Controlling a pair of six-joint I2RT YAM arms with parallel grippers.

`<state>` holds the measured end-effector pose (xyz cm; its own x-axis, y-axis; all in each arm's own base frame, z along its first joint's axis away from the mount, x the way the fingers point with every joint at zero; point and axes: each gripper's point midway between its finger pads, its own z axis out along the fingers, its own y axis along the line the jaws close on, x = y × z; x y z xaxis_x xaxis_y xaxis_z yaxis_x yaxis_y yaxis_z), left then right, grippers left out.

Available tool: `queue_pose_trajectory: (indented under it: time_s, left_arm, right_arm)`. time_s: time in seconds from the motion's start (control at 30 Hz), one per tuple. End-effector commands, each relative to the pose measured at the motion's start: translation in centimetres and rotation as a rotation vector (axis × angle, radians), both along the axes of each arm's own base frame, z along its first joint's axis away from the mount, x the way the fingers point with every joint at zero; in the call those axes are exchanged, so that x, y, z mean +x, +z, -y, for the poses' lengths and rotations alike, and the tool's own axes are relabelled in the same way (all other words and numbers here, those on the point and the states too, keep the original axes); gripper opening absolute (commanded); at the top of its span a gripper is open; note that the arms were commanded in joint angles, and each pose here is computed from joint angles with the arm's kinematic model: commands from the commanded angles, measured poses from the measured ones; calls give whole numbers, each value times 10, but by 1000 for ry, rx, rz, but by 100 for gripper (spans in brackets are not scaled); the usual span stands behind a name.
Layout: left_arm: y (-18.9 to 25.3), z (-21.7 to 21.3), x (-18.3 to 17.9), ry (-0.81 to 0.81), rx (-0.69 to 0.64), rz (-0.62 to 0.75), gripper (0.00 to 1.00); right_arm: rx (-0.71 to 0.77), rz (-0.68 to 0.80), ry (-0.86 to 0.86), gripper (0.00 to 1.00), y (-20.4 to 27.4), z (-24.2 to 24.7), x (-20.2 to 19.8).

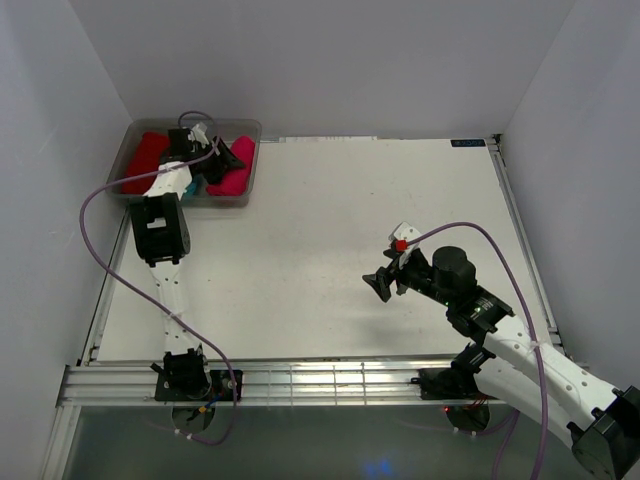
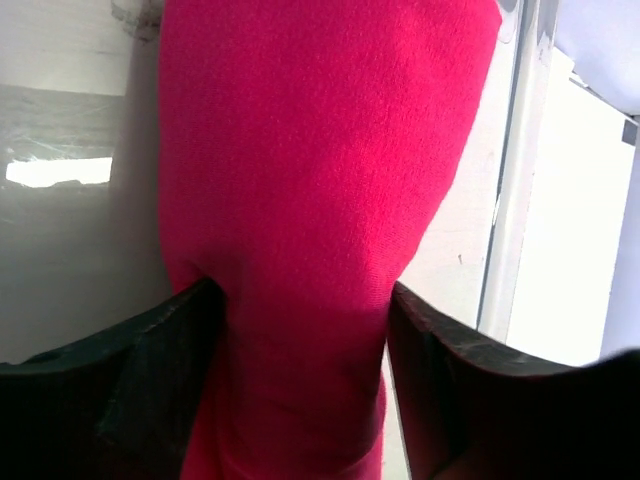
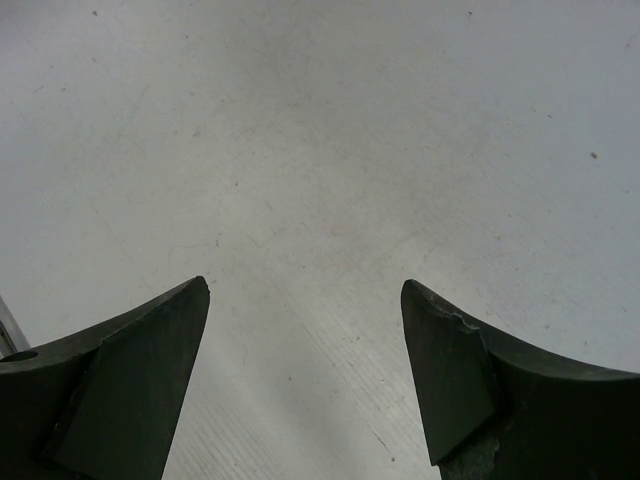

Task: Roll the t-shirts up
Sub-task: Place the T-shirt in the bin.

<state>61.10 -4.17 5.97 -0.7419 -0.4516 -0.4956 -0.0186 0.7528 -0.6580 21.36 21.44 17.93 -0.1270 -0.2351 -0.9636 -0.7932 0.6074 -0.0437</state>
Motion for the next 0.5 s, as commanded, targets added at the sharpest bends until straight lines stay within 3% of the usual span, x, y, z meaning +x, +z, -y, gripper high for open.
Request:
queue_pose_trajectory:
  time_s: [0.0, 0.17, 0.47]
  left_arm:
    - [24, 0, 1, -7, 3, 58, 79]
    - [57, -30, 6, 48, 212, 164, 83]
    - [129, -42, -14, 35, 307, 314, 95]
  right_arm:
    - [29, 34, -6, 83, 12, -1, 2]
    - [34, 39, 0, 83, 15, -2, 2]
    - [44, 27, 6, 83, 12, -2, -1]
